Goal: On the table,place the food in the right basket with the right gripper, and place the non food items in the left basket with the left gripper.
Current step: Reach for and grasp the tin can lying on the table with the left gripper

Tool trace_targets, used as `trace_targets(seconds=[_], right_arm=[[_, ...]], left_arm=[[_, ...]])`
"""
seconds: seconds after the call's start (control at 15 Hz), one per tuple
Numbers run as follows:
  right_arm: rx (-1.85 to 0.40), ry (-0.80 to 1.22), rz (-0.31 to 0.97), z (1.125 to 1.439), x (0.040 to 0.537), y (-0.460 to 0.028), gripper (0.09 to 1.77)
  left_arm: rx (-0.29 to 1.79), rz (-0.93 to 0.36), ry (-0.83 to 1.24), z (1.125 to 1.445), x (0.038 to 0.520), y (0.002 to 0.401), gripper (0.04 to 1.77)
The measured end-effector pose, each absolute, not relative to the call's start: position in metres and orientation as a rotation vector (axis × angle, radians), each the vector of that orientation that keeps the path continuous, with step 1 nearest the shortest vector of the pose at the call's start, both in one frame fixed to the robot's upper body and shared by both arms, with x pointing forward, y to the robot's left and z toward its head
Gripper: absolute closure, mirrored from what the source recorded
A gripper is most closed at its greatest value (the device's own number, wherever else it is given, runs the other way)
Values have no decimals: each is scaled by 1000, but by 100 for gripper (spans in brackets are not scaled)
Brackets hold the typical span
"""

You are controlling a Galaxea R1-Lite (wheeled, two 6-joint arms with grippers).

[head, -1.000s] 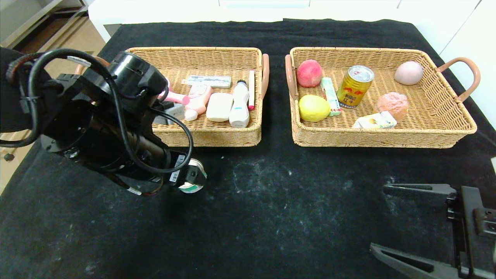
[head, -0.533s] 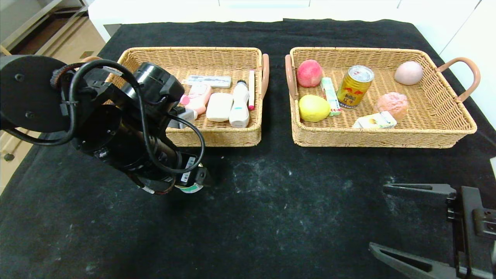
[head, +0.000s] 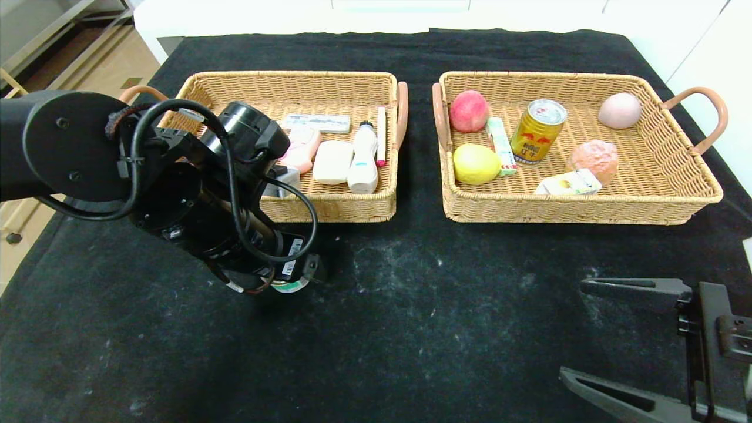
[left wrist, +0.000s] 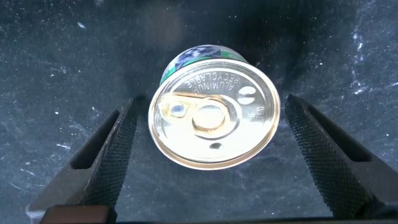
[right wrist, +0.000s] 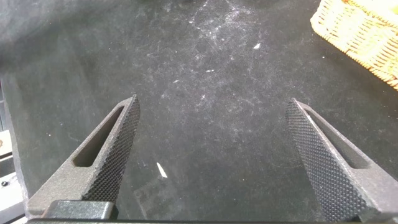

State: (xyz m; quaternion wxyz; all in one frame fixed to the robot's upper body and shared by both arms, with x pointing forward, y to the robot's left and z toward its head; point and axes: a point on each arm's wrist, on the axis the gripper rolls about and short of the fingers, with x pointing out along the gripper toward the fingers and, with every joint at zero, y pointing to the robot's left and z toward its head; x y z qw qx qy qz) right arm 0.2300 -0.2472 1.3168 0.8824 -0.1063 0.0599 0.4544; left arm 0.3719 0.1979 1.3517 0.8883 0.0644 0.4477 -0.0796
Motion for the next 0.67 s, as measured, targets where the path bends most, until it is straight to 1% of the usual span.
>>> trace_targets(seconds=[0.67], right_arm=[[-222, 127, 948, 1316, 230, -247, 15]], left_arm=[[134, -159, 942, 1348, 375, 199, 9]])
